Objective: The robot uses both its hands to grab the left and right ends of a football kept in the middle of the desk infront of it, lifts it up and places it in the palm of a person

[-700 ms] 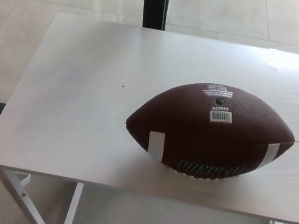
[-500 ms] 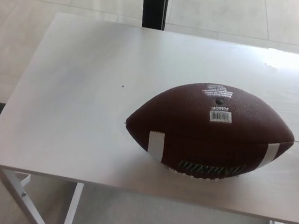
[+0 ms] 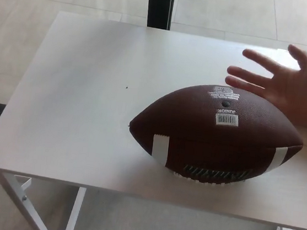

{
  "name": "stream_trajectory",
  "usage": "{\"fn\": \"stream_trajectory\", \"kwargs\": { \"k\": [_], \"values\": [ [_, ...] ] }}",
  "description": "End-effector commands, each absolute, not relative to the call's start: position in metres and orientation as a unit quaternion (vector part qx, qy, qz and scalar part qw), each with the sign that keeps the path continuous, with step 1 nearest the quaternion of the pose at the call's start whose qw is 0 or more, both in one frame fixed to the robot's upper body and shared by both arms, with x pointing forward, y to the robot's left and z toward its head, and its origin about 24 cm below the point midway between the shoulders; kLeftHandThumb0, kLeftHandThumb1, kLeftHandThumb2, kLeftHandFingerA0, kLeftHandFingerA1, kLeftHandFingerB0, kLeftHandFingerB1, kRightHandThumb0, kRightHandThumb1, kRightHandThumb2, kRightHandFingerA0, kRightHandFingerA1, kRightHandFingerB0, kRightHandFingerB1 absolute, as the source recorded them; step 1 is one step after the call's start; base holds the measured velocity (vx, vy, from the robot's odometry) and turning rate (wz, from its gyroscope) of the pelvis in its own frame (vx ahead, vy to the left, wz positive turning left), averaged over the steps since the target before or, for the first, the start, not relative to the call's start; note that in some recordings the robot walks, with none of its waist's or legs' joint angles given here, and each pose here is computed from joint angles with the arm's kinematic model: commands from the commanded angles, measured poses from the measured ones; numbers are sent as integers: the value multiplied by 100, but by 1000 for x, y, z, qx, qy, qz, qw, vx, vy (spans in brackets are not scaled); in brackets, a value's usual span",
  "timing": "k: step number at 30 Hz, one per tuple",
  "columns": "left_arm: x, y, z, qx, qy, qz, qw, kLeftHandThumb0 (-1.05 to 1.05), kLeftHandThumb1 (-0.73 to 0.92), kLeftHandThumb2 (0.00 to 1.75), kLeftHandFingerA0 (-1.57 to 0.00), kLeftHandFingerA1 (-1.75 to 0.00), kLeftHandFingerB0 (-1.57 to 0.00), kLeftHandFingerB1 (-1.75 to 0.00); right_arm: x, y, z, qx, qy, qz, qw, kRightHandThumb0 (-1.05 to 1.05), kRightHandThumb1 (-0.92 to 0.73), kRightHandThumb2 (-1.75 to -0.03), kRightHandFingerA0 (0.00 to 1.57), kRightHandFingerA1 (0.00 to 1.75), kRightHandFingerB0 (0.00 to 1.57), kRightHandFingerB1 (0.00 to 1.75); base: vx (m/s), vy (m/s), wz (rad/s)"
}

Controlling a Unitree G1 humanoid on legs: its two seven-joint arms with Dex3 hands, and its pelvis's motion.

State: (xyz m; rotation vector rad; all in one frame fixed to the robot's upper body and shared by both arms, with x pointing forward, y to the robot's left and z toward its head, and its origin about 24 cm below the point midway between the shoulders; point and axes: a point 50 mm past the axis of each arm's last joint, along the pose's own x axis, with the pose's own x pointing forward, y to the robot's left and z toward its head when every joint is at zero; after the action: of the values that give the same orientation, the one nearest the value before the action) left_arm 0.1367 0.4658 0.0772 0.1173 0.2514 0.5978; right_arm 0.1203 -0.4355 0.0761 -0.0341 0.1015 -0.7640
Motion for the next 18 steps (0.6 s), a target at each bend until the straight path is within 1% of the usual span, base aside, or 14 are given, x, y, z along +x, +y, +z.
{"fn": "stream_trajectory", "kwargs": {
  "k": [1, 2, 3, 4, 5, 6, 7, 8, 9, 11, 12, 13, 14, 18],
  "values": [
    [184, 440, 139, 32, 4, 229, 973, -105, 65, 62, -36, -70, -26, -70, 154, -425, 139, 22, -85, -361, 928, -91, -73, -117, 10, 52, 2, 23, 0, 0, 0],
    [198, 425, 152, 1, -18, 182, 983, -105, 42, 88, -41, -61, -34, -57, 166, -411, 154, -1, -103, -330, 938, -100, -92, -74, 18, 57, 0, 30, 0, 0, 0],
    [205, 414, 158, 6, -27, 170, 985, -102, 45, 90, -37, -58, -31, -53, 173, -407, 159, 5, -112, -314, 943, -96, -74, -117, 21, 64, 5, 27, 0, 0, 0],
    [212, 405, 161, 1, -35, 159, 987, -101, 61, 59, -32, -52, -28, -45, 178, -403, 163, 2, -122, -298, 947, -101, -92, -76, 27, 71, 0, 33, 0, 0, 0],
    [221, 394, 166, 15, -42, 139, 989, -100, 67, 61, -26, -47, -17, -38, 185, -396, 168, 3, -127, -277, 952, -104, -92, -76, 32, 79, 0, 39, 0, 0, 0],
    [235, 373, 171, 20, -59, 106, 992, -41, 28, 96, -2, -51, 0, -51, 195, -385, 172, 8, -128, -248, 960, -100, -69, -111, 44, 80, 12, 57, 0, 0, 0],
    [245, 356, 175, 15, -67, 84, 994, -90, 58, 100, -13, -51, -4, -34, 203, -375, 175, 6, -124, -222, 967, -105, -90, -69, 41, 89, 17, 65, 0, 0, 0],
    [250, 347, 176, 13, -69, 73, 995, -90, 81, 65, -15, -42, -4, -24, 207, -369, 175, -3, -119, -212, 970, -105, -89, -69, 42, 89, 22, 70, 0, 0, 0],
    [256, 334, 176, 10, -71, 59, 996, -90, 63, 108, -17, -55, 0, -21, 214, -361, 174, -15, -113, -194, 974, -96, -60, -117, 47, 87, 0, 56, 0, 0, 0],
    [266, 313, 172, -13, -65, 41, 997, -89, 61, 108, -19, -58, 0, -21, 223, -350, 170, -22, -105, -168, 980, -91, -56, -114, 35, 80, 0, 54, 0, 0, 0],
    [274, 293, 165, 6, -61, 13, 998, -94, 66, 113, -8, -54, 0, -16, 231, -338, 161, -23, -89, -126, 988, -104, -69, -113, 6, 54, 8, 45, 0, 0, 0],
    [277, 281, 160, -2, -55, -3, 998, -102, 71, 114, -4, -52, -8, -9, 237, -331, 156, -28, -84, -111, 990, -105, -92, -70, 6, 40, 1, 34, 0, 0, 0],
    [279, 270, 153, -8, -49, -14, 999, -95, 67, 113, -5, -54, 0, -14, 241, -323, 151, -26, -78, -99, 992, -96, -69, -119, 9, 30, 0, 20, 0, 0, 0],
    [282, 245, 130, -22, -12, -39, 999, -96, 68, 116, -5, -54, 0, -11, 249, -302, 132, -12, -43, -76, 996, -95, -77, -121, 7, 40, 7, 14, 0, 0, 0]
  ]
}}
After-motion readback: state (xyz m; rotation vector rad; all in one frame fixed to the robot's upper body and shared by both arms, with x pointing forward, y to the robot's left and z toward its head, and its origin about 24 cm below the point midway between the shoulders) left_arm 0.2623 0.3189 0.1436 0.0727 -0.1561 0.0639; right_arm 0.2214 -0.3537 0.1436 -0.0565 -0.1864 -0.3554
